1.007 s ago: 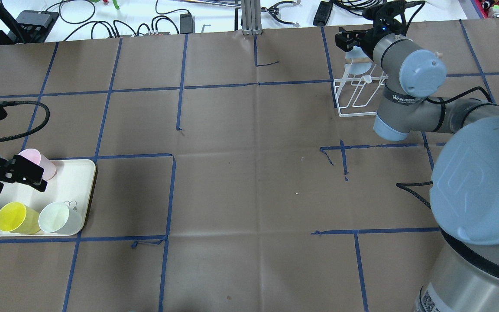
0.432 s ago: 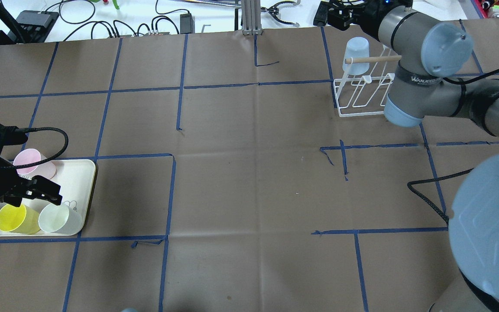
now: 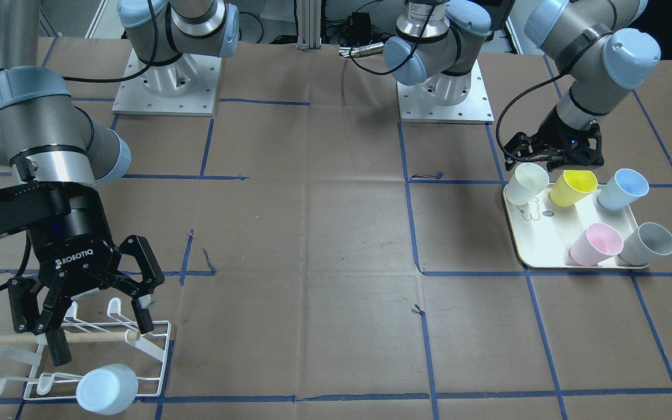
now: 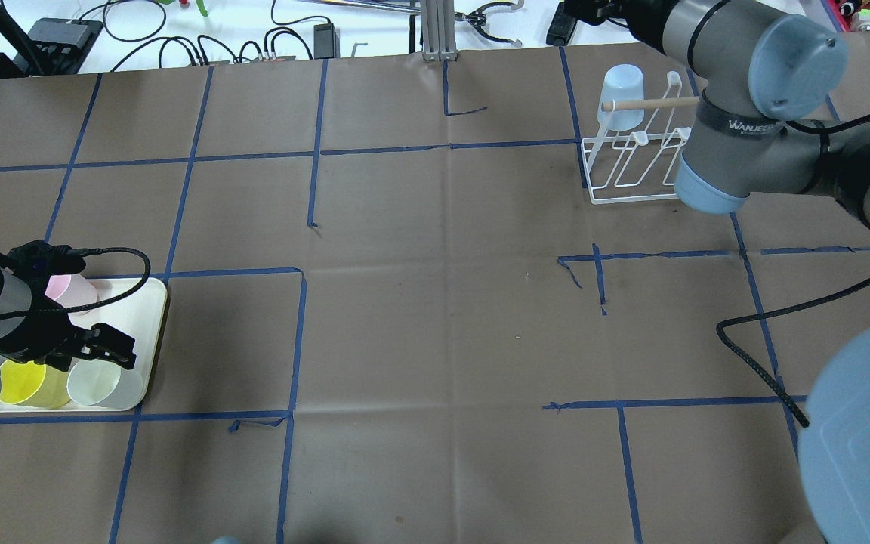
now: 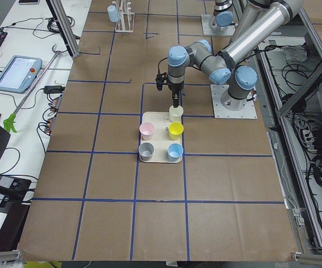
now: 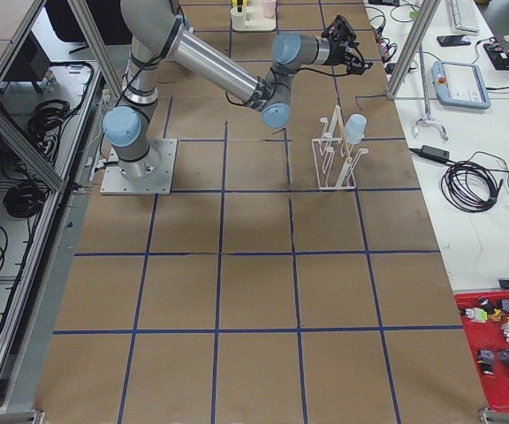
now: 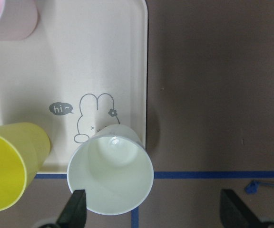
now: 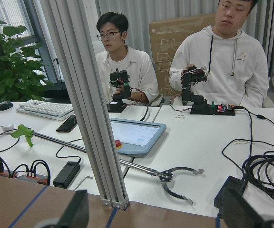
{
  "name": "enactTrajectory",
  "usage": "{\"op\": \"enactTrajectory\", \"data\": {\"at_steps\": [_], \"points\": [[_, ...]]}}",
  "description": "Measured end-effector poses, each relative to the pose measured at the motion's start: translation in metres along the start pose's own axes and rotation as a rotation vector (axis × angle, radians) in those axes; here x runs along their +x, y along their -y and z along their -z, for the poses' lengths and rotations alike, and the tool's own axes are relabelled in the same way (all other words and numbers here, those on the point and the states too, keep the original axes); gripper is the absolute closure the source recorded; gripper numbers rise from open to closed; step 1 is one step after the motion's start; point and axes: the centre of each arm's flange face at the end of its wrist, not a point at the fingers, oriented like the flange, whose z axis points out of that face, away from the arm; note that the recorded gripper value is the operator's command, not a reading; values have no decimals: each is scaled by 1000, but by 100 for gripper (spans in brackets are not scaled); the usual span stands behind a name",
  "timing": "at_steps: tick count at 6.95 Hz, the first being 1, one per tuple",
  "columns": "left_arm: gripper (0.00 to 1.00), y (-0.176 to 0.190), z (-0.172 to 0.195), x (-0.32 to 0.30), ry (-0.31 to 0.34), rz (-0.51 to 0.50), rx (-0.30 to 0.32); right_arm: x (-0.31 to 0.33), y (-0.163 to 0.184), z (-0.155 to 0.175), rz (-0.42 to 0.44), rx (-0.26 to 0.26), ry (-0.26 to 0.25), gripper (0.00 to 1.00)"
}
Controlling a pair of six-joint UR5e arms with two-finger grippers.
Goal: Transfer IKEA cup to right arm and place on rack
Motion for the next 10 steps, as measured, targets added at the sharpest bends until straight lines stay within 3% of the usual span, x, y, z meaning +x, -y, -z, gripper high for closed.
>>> {"op": "enactTrajectory", "data": {"at_steps": [2,3,4,5,7,8,9,10], "points": [[4,8,-22,-7,-5,-3,-35,-5,1,0,-72,0,7,0],[20,10,-27,-9,-3,-4,-42,-10,1,1,-149,-2,12,0],[45,11,-29,-9,-1,-4,-46,-19,3,3,-266,-2,15,0],[69,11,-30,-10,3,-5,-52,-29,2,4,-402,-7,14,0],[100,9,-31,-11,6,-5,-72,-52,-8,12,-752,-36,12,0],[100,8,-32,-10,2,-5,-79,-59,-19,21,-919,-57,7,0],[100,8,-32,-10,0,-4,-82,-67,-31,34,-1024,-75,-1,0],[100,8,-29,-10,2,-3,-78,-75,-40,49,-1071,-86,-9,0]]}}
